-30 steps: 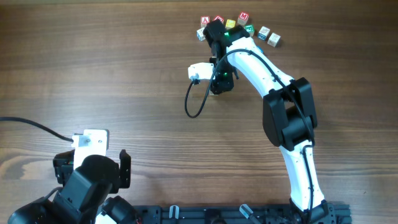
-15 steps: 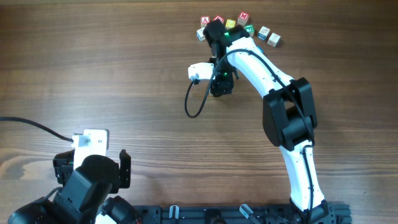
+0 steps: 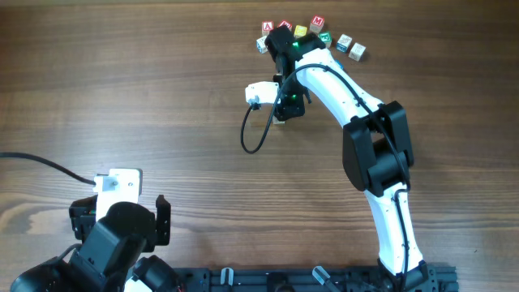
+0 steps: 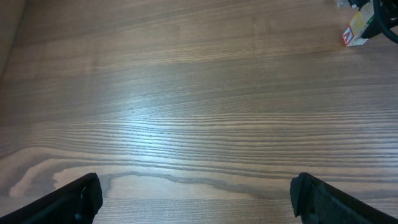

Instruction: Form a tower

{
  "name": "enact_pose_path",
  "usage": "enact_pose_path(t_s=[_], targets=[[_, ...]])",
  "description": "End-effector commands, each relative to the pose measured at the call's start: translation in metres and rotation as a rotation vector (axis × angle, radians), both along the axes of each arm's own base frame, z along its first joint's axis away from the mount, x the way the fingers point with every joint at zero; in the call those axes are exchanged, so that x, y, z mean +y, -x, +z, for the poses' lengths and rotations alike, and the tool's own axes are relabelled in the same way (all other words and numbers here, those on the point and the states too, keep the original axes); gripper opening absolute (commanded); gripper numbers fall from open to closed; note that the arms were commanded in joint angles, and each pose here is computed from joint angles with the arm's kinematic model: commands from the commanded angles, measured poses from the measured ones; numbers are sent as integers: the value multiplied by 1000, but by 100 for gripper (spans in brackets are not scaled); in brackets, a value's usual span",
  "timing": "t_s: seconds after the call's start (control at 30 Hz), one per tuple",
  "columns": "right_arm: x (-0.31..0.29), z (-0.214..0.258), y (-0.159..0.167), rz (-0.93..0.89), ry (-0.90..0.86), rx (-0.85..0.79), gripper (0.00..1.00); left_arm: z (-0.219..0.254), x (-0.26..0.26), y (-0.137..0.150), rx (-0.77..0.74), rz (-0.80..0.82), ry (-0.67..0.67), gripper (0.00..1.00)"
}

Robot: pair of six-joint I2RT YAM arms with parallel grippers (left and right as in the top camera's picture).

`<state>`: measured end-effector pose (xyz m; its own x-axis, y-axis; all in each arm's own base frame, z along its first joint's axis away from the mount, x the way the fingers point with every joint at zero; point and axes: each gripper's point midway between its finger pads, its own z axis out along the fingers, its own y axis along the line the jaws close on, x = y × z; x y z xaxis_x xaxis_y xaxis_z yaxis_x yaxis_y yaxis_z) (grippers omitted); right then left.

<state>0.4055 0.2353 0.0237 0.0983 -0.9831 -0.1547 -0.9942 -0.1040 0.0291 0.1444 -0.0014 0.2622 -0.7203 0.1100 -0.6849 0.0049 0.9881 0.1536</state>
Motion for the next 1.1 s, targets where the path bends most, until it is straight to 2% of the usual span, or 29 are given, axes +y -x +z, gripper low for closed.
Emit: enact_pose_path(t_s=[0.0, 0.17, 0.2, 0.27, 0.5, 0.67, 0.87, 0.93, 1.0, 1.07], targets=[[4, -1, -1, 8, -4, -3, 54, 0, 0, 0, -3, 8, 12, 100], [4, -1, -1, 8, -4, -3, 67, 0, 0, 0, -3, 8, 12, 100], [4, -1, -1, 8, -4, -3, 76, 0, 0, 0, -3, 8, 12, 100], [7, 6, -1, 5, -29, -4, 100, 0, 0, 0, -4, 8, 12, 100], [15, 74, 3, -29, -125, -81, 100, 0, 0, 0, -3, 8, 12, 100], [34, 165, 20, -13, -348, -165, 100, 0, 0, 0, -3, 8, 12, 100], [37, 232, 22, -131, -484, -268, 100, 0, 0, 0, -3, 8, 12, 100], [28, 270, 11, -276, -558, -338, 100, 0, 0, 0, -3, 8, 12, 100], [-2, 306, -10, -546, -602, -436, 100, 0, 0, 0, -4, 8, 12, 100], [-59, 342, -27, -900, -633, -543, 100, 0, 0, 0, -4, 8, 12, 100]])
